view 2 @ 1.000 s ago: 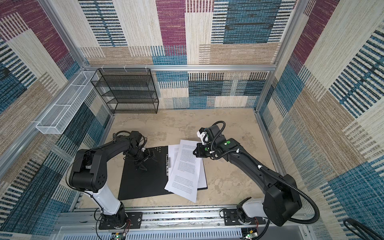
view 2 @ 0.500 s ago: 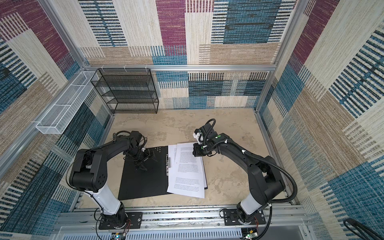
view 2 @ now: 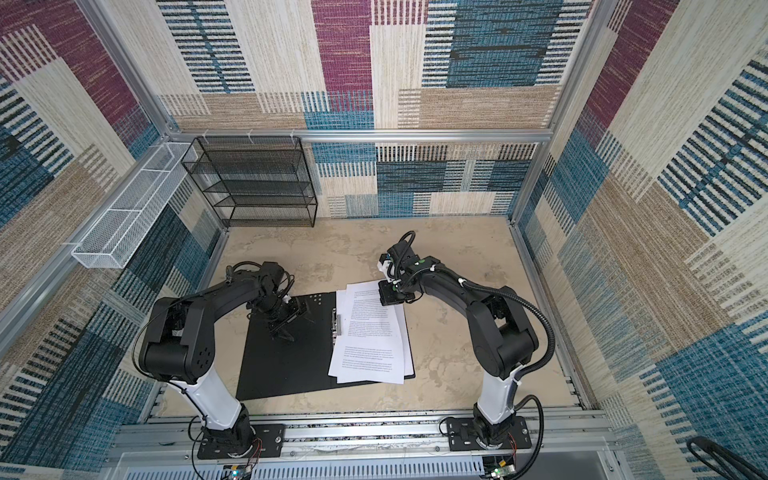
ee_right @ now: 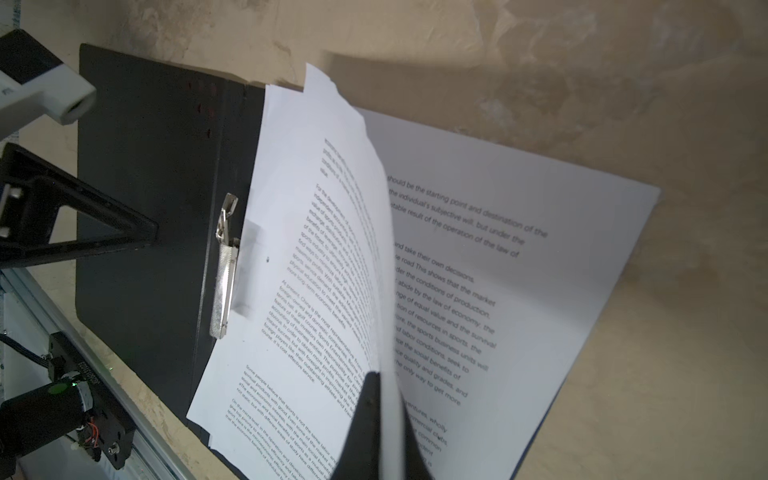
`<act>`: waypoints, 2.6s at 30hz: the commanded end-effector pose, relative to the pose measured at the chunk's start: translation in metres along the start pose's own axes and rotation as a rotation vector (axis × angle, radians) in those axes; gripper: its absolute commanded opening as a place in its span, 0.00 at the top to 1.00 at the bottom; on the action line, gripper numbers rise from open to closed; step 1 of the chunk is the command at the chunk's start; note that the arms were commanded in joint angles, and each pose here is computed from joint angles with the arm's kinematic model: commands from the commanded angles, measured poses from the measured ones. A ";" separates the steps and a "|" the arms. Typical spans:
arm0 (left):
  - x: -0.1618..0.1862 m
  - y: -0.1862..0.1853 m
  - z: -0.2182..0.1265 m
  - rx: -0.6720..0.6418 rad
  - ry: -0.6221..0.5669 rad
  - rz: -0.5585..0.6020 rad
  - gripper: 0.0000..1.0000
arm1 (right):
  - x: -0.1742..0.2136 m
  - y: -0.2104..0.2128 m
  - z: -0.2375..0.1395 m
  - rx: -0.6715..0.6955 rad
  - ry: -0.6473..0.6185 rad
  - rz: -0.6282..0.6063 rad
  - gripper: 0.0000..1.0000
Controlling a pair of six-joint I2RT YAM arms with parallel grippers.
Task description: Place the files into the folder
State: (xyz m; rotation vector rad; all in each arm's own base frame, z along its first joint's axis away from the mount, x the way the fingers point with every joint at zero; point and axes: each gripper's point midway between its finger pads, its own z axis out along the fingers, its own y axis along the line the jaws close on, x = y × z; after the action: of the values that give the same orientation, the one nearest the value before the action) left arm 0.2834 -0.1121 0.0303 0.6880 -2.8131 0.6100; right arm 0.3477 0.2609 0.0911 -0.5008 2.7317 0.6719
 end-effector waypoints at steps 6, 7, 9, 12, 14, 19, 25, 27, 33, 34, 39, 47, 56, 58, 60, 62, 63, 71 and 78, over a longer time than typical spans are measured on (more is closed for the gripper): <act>-0.007 0.019 0.007 -0.095 -0.031 0.009 0.14 | -0.006 0.005 0.013 0.017 0.025 -0.068 1.00; -0.007 0.019 0.007 -0.096 -0.031 0.010 0.14 | -0.004 0.007 0.015 0.014 0.033 -0.072 0.99; -0.007 0.019 0.007 -0.094 -0.030 0.009 0.14 | -0.003 0.009 0.019 0.012 0.040 -0.081 0.98; -0.007 0.019 0.007 -0.093 -0.028 0.010 0.14 | -0.005 0.005 0.020 0.039 0.035 -0.080 0.87; -0.007 0.019 0.007 -0.094 -0.028 0.009 0.14 | -0.009 0.001 0.017 0.074 0.019 -0.073 0.81; -0.006 0.020 0.008 -0.095 -0.026 0.009 0.14 | -0.020 -0.004 0.007 0.120 -0.027 -0.059 0.60; -0.006 0.018 0.007 -0.089 -0.027 0.013 0.14 | -0.022 -0.013 0.013 0.163 -0.024 -0.032 0.54; -0.006 0.016 0.006 -0.080 -0.026 0.017 0.14 | -0.025 -0.013 0.012 0.168 -0.037 -0.029 0.49; -0.006 -0.005 -0.003 0.002 -0.019 0.069 0.15 | -0.034 -0.031 0.007 0.267 -0.071 0.004 0.32; -0.005 -0.011 -0.006 0.026 -0.018 0.080 0.14 | -0.035 -0.037 0.004 0.290 -0.082 0.018 0.26; -0.001 -0.031 -0.025 0.099 -0.034 0.106 0.14 | -0.035 -0.050 -0.003 0.299 -0.114 0.073 0.17; 0.010 -0.073 -0.040 0.173 -0.039 0.196 0.14 | -0.006 -0.032 -0.007 0.154 -0.135 0.101 0.01; -0.002 -0.114 -0.020 0.138 -0.024 0.267 0.10 | 0.005 -0.032 -0.007 0.038 -0.163 0.154 0.00; -0.007 -0.123 -0.019 0.134 -0.038 0.275 0.10 | 0.006 -0.032 -0.004 0.028 -0.159 0.158 0.00; -0.016 -0.126 -0.016 0.109 -0.059 0.257 0.10 | 0.005 -0.032 -0.001 0.023 -0.158 0.164 0.00; -0.022 -0.128 -0.010 0.102 -0.058 0.234 0.09 | 0.003 -0.032 0.001 0.015 -0.160 0.170 0.00; -0.024 -0.129 -0.007 0.095 -0.056 0.231 0.10 | 0.002 -0.032 0.001 0.012 -0.163 0.172 0.00; -0.039 -0.147 0.008 0.114 -0.047 0.228 0.09 | 0.007 -0.035 0.011 0.002 -0.147 0.182 0.00; -0.041 -0.149 0.022 0.096 -0.032 0.214 0.09 | 0.011 -0.037 0.020 -0.009 -0.128 0.199 0.00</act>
State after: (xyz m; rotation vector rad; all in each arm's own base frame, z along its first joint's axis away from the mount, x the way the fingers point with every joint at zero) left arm 0.3873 -0.2251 0.0518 0.3939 -2.9285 0.7910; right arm 0.3524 0.2324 0.0542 -0.1895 2.7008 0.7046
